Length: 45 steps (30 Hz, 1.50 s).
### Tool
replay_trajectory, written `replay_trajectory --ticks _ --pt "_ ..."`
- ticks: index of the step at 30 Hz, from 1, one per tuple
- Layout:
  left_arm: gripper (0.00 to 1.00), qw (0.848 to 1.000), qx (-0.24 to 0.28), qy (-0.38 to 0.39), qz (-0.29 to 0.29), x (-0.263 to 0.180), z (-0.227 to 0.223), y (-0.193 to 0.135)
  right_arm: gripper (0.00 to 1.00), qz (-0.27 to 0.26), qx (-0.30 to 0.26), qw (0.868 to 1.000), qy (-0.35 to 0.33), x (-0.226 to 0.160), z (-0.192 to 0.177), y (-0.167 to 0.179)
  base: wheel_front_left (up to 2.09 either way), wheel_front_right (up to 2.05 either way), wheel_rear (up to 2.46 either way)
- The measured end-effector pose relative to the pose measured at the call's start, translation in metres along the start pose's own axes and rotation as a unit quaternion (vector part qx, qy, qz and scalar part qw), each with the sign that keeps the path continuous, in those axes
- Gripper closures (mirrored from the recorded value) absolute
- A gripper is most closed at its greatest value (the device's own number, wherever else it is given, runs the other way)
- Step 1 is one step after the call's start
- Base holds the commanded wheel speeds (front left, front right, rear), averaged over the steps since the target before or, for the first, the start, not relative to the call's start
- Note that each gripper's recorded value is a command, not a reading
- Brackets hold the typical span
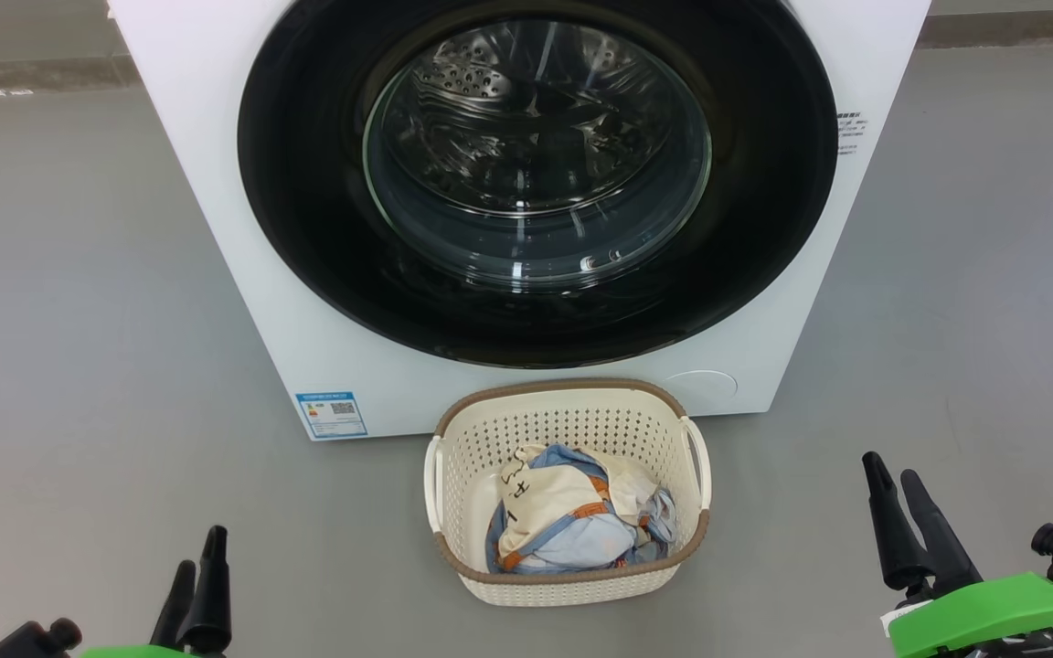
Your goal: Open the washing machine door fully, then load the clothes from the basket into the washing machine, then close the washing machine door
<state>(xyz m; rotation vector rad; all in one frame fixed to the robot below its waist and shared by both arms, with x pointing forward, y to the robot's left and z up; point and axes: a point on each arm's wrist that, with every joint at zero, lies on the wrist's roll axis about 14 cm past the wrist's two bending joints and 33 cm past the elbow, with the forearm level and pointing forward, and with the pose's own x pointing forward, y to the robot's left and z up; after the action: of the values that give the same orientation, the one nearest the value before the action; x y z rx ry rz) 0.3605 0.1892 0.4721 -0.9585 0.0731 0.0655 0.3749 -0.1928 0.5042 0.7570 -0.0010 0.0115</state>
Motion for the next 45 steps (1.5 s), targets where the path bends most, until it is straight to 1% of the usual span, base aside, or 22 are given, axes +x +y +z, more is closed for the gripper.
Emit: replay_trajectory --ticks 12,21,30,34,37,41,43,45 --pt "0.00 0.995 0.098 -0.009 -0.008 -0.001 0.006 0.000 0.00 -0.001 -0.097 0.995 0.016 -0.001 -0.010 -0.006 0.00 0.00 0.00" --pt "0.00 0.989 0.147 -0.013 -0.016 -0.001 0.007 -0.003 0.00 0.012 -0.164 0.986 0.024 -0.002 -0.015 -0.004 0.00 0.00 0.00" --pt "0.00 0.979 0.199 -0.021 -0.029 -0.002 0.009 -0.009 0.00 0.024 -0.222 0.975 0.018 -0.002 -0.013 -0.001 0.00 0.00 0.00" --pt "0.00 0.974 0.221 -0.028 -0.036 -0.002 0.011 -0.012 0.00 0.027 -0.233 0.972 0.012 -0.002 -0.010 0.000 0.00 0.00 0.00" --pt "0.00 0.971 0.235 -0.027 -0.038 -0.004 0.010 -0.012 0.00 0.031 -0.250 0.968 0.009 -0.002 -0.010 0.001 0.00 0.00 0.00" --pt "0.00 0.964 0.261 -0.027 -0.040 -0.006 0.010 -0.011 0.00 0.035 -0.265 0.963 0.005 -0.002 -0.008 0.003 0.00 0.00 0.00" --pt "0.00 0.958 0.280 -0.032 -0.045 -0.006 0.011 -0.014 0.00 0.039 -0.283 0.958 0.002 -0.002 -0.008 0.004 0.00 0.00 0.00" --pt "0.00 0.956 0.286 -0.033 -0.046 -0.006 0.012 -0.014 0.00 0.040 -0.286 0.957 0.002 -0.002 -0.008 0.004 0.00 0.00 0.00"
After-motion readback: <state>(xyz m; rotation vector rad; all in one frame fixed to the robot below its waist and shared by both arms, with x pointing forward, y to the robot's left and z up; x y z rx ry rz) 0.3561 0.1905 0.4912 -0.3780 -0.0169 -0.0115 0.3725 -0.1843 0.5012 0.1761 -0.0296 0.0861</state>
